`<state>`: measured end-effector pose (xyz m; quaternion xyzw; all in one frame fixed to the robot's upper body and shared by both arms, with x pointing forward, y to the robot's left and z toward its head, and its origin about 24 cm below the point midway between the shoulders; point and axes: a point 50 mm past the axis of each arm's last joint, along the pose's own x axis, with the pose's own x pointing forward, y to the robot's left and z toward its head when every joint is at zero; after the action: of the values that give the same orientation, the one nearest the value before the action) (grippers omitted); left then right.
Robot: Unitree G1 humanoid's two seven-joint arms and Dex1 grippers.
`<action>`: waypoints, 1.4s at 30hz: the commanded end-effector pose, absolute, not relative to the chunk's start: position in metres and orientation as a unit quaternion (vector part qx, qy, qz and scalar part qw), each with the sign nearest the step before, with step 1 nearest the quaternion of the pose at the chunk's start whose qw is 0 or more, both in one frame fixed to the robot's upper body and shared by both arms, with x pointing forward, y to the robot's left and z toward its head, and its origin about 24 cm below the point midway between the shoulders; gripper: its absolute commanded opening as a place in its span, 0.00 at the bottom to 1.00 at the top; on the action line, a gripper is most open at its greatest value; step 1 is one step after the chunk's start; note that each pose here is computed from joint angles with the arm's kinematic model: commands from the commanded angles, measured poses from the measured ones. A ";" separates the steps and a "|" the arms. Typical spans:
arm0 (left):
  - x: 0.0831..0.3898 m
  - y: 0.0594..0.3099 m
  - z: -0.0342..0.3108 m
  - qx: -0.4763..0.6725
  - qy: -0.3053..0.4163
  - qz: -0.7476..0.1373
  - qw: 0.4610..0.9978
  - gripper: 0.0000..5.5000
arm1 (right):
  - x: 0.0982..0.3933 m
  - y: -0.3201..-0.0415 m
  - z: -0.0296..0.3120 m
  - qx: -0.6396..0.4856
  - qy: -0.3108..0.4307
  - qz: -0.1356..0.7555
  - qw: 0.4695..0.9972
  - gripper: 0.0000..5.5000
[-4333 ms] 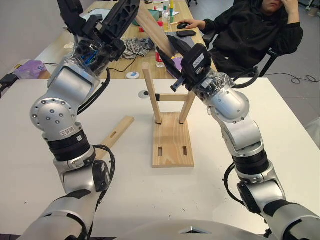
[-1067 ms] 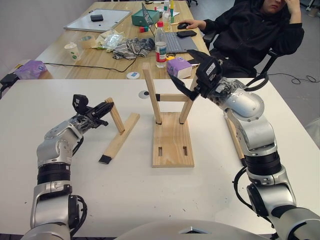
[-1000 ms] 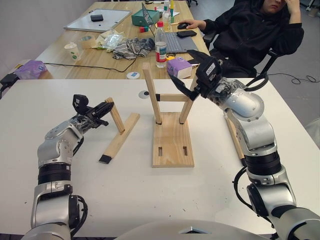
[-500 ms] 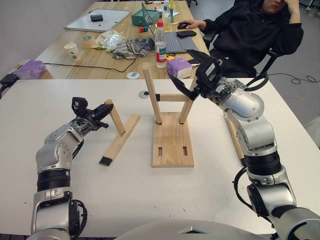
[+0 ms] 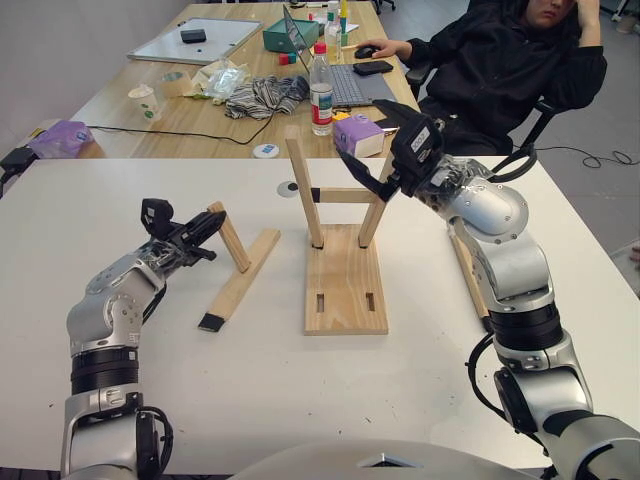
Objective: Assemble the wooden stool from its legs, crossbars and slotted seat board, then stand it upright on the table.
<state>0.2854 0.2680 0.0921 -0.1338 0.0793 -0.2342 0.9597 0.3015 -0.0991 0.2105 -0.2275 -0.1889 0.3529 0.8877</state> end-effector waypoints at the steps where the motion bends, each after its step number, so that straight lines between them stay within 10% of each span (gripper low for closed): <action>1: 0.284 0.274 0.080 -0.138 0.089 -0.208 0.964 0.07 | 0.301 -0.101 0.214 -0.243 -0.192 0.355 0.882 0.71; 26: 0.210 0.266 -0.008 0.001 0.130 -0.190 0.973 0.07 | 0.301 -0.106 0.218 -0.215 -0.183 0.352 0.892 0.71; 42: 0.224 0.260 0.041 0.031 0.084 -0.246 0.965 0.25 | 0.305 -0.097 0.233 -0.148 -0.172 0.374 0.899 0.71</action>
<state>0.2262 0.2545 0.0224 0.0145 0.0938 -0.2330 0.9678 0.3053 -0.1042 0.2292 -0.1550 -0.1657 0.3613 0.9045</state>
